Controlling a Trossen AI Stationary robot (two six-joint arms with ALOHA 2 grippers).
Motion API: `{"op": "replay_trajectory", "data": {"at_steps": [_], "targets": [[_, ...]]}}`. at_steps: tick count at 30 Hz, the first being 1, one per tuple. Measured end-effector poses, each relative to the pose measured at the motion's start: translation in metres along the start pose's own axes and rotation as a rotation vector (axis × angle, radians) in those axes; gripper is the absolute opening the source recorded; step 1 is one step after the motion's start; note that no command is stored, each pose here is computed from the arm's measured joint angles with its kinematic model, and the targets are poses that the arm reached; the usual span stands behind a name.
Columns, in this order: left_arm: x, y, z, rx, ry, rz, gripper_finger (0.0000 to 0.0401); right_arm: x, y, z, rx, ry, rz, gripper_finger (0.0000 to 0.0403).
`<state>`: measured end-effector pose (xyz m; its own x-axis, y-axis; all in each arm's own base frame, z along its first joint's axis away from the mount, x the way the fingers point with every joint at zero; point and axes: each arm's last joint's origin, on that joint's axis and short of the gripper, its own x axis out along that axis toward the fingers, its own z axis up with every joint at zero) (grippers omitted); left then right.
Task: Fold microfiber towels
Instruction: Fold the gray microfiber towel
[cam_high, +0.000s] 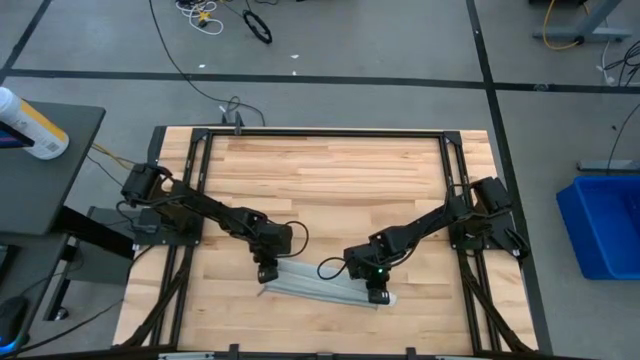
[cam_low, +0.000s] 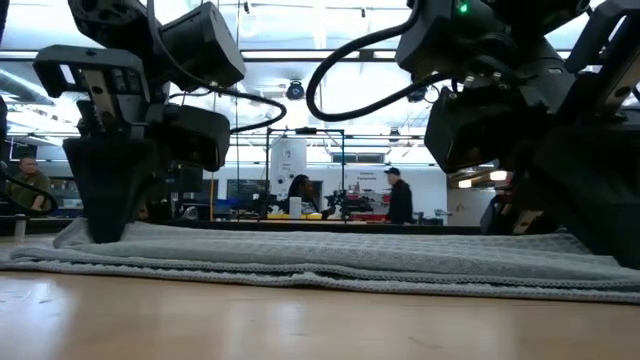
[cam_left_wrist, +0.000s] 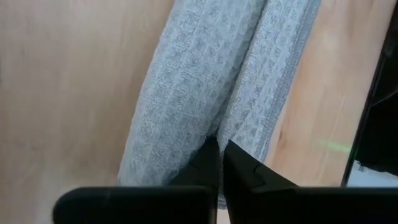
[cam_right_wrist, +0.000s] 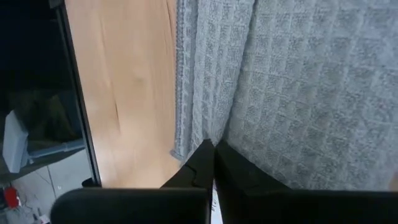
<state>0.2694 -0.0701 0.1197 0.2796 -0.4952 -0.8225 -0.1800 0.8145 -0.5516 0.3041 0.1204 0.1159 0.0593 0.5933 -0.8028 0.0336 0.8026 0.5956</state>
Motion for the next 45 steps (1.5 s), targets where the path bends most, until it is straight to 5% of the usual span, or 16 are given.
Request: {"op": "replay_trajectory", "data": {"at_steps": [6, 18, 38, 45], "targets": [[0.000, -0.002, 0.001, -0.009, 0.015, -0.051, 0.0067, 0.000, 0.000, -0.001, 0.003, 0.009, 0.005, 0.0048], [-0.008, -0.017, 0.011, 0.013, 0.023, -0.165, 0.0196, -0.001, 0.002, 0.000, 0.047, 0.015, 0.035, 0.0196], [-0.041, -0.033, 0.018, 0.018, -0.134, -0.156, 0.0201, -0.029, 0.026, 0.007, 0.085, -0.022, 0.008, 0.0233], [-0.042, -0.033, 0.019, 0.019, -0.130, -0.174, 0.0201, -0.045, 0.028, 0.008, 0.193, -0.075, -0.135, 0.0244]]}}
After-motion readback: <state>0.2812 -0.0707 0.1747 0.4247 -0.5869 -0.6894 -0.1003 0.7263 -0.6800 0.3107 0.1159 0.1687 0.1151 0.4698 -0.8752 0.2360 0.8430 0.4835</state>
